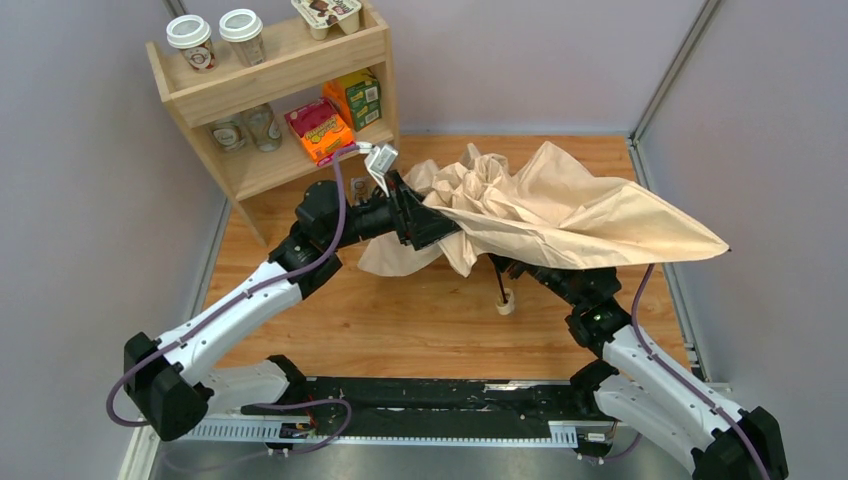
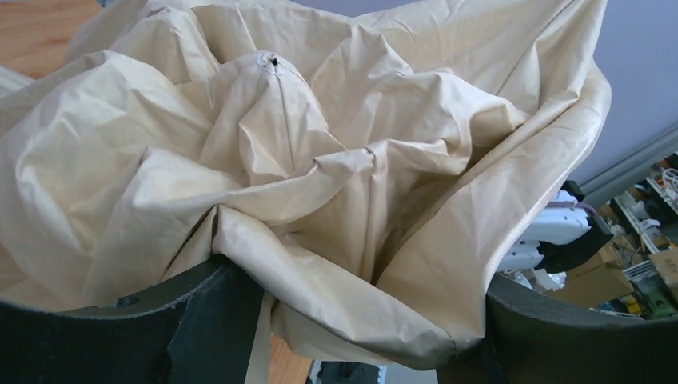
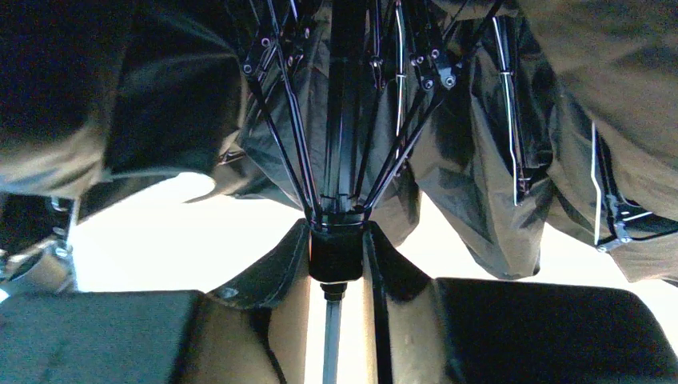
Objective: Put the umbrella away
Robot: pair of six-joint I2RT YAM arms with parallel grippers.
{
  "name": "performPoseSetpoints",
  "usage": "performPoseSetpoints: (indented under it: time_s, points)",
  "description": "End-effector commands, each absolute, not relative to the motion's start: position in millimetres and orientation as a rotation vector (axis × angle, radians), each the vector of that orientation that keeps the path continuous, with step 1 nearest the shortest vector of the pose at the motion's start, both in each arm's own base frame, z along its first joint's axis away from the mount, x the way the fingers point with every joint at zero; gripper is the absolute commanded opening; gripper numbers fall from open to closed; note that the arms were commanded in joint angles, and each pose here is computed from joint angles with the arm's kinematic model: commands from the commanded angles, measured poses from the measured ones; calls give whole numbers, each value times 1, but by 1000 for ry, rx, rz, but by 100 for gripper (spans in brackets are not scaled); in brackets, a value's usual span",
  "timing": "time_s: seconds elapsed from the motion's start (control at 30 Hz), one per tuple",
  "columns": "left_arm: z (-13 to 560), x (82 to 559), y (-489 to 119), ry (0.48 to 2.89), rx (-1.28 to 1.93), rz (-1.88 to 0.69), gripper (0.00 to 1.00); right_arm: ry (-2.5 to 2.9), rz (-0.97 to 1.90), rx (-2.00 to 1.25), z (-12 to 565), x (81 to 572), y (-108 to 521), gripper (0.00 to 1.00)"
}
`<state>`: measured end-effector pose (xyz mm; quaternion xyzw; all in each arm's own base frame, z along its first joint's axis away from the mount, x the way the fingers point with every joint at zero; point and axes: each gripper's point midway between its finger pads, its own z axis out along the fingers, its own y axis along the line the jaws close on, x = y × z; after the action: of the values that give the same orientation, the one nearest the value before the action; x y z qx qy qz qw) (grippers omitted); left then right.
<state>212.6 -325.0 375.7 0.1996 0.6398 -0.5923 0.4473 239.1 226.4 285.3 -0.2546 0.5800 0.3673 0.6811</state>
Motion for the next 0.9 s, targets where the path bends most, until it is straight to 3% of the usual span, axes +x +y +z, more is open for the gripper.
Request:
performPoseSetpoints:
  time_s: [0.0,0.4,0.47,0.63,0.87]
  points:
    - [405,219,-339,1469,499,-1497,76,1016,978,-734,340,192,242,0]
    - [388,226,-369,1521,543,-1567,76,875,1156,-825,368,159,260,0]
    - [382,225,-369,1592,555,-1537,76,905,1133,-770,373,166,256,0]
    - [350,230,-339,1733,469,-1190,77,944,989,-627,376,183,234,0]
    - [325,229,-326,1854,344,-1155,77,974,963,-612,373,189,232,0]
